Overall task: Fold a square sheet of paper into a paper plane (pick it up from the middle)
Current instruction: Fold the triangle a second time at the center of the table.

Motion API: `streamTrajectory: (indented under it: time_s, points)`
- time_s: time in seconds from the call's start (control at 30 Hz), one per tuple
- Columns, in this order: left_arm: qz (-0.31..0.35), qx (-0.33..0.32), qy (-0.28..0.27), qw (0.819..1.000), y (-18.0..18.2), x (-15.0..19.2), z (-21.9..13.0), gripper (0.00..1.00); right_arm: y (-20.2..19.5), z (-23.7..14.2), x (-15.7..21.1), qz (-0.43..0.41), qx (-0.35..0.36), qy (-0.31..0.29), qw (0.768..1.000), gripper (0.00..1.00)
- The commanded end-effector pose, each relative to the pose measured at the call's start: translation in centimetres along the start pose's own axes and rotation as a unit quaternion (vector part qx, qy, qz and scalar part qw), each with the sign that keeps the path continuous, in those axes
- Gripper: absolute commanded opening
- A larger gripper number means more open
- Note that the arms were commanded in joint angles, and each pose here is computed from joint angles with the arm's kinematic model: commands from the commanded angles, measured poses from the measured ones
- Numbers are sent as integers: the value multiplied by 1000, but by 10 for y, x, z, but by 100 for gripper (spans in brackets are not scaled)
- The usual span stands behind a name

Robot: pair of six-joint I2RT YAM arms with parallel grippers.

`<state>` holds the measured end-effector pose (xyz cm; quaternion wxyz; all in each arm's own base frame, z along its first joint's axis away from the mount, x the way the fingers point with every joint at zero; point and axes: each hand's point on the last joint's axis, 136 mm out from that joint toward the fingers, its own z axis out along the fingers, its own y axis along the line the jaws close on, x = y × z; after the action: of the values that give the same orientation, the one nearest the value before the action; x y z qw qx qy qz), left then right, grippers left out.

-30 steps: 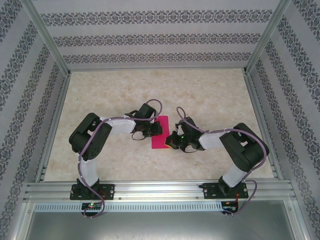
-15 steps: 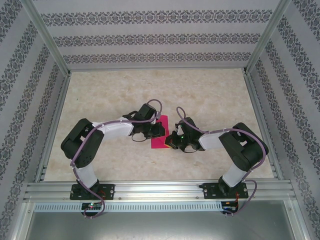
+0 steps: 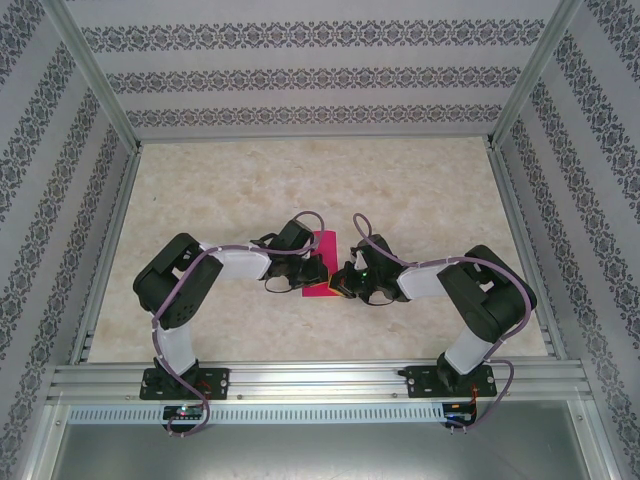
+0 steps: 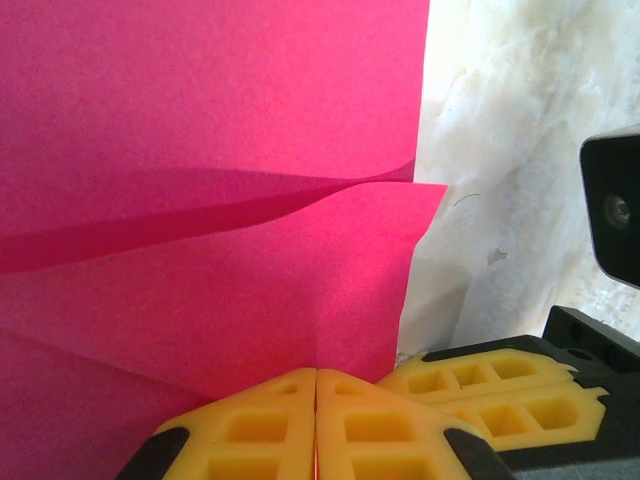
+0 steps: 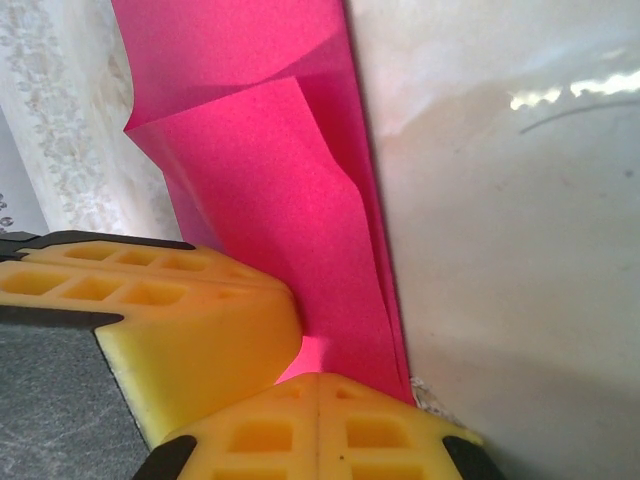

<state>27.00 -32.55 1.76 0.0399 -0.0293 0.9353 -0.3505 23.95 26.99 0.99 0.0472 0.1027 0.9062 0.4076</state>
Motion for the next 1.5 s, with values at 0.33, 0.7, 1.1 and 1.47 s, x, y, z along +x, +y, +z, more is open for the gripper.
streamTrajectory:
  time_s: [0.33,0.7,1.1,1.47]
  points:
    - [-18,-67,-80,994,36,-36,-20,11,-71,5,24,41,127,23,991,0]
    - [-42,-75,-105,991,60,-57,-33,11,-67,5,24,37,122,25,991,0]
    - [-65,-87,-115,987,86,-77,-54,12,-62,6,23,39,115,24,992,0]
    - [-6,1,-111,994,18,-76,-83,17,-53,8,20,33,108,22,993,0]
